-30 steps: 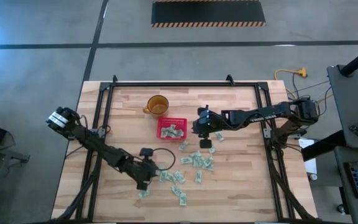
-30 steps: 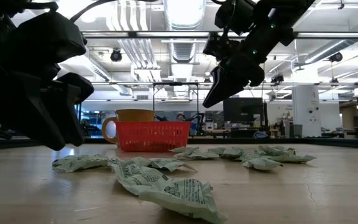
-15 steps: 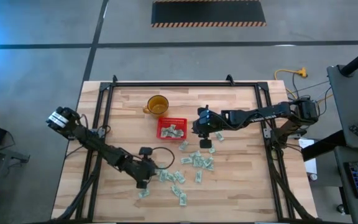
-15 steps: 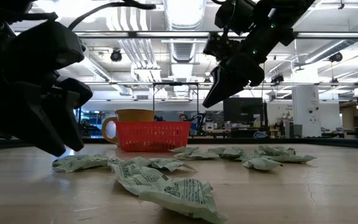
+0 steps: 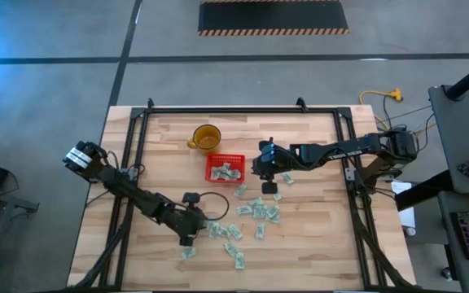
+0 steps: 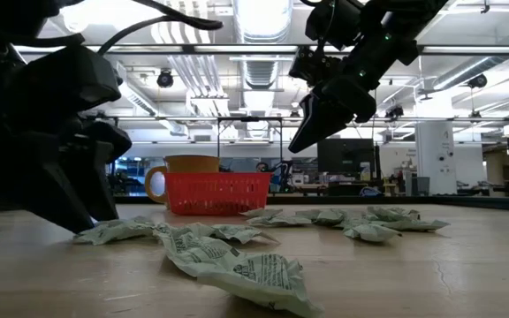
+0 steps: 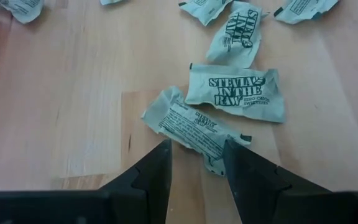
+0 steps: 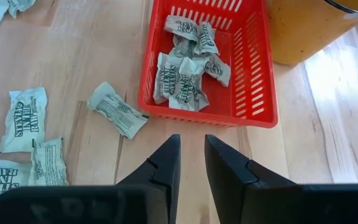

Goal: Pick and place Stevia / Truvia into bins
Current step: Put the gray stevia packet into the red basket

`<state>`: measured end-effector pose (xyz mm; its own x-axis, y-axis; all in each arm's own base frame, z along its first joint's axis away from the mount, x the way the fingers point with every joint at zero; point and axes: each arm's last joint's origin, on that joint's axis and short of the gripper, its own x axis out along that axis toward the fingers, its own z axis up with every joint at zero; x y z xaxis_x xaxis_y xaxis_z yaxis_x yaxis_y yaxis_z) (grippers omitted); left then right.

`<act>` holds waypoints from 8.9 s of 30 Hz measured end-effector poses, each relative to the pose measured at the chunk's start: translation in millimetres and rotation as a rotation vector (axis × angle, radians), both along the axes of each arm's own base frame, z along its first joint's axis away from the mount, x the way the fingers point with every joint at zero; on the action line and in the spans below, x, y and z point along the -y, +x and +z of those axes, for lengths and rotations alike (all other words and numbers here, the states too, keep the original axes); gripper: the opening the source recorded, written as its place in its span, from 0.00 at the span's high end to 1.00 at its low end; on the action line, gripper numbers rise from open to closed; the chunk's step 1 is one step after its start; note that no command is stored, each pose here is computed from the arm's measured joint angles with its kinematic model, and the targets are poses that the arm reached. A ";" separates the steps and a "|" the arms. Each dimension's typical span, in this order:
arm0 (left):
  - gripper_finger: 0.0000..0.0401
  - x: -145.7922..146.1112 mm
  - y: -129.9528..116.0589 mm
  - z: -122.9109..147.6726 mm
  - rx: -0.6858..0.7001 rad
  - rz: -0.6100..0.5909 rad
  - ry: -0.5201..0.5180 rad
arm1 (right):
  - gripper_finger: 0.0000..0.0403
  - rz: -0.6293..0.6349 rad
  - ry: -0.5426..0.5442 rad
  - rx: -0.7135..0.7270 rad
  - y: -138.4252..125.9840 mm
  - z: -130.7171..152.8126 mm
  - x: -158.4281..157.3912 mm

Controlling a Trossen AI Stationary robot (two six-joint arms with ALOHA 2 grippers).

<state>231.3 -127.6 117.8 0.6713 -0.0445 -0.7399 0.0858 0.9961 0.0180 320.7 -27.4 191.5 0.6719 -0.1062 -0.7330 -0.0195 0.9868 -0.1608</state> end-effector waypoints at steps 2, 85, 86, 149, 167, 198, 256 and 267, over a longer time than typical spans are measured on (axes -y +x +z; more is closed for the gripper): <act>0.67 -0.3 -0.2 -0.3 -0.004 -0.001 0.001 | 0.84 0.000 0.000 -0.003 -0.2 -0.2 0.0; 0.63 -99.6 15.6 58.2 0.146 0.323 0.389 | 0.85 -0.242 0.202 -0.434 -39.4 -20.2 -3.9; 0.63 -97.8 14.7 58.8 0.148 0.313 0.384 | 0.85 -0.263 0.212 -0.444 -40.6 -20.5 -3.9; 0.63 -83.3 5.9 69.6 0.206 0.258 0.358 | 0.68 -0.592 0.316 -0.438 -53.3 -58.4 -2.3; 0.63 -83.6 4.9 68.2 0.188 0.254 0.365 | 0.96 -0.422 0.038 -0.433 -45.7 -47.2 3.6; 0.63 -75.4 -20.9 46.3 -0.209 0.289 -0.075 | 0.97 -0.154 -0.136 0.320 17.7 18.4 -11.3; 0.63 31.4 -47.6 20.8 -0.150 0.027 -0.157 | 0.66 -0.092 -0.073 0.082 9.7 -0.5 -11.8; 0.66 33.9 -45.6 13.0 -0.172 0.044 -0.136 | 0.66 -0.092 -0.073 0.082 9.7 -0.6 -11.8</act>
<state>185.7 -161.5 130.8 0.5395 -0.1245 -0.8327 0.0321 0.9913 -0.1275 330.4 -15.7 190.9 0.7139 -0.2210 -0.6645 0.0865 0.9695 -0.2294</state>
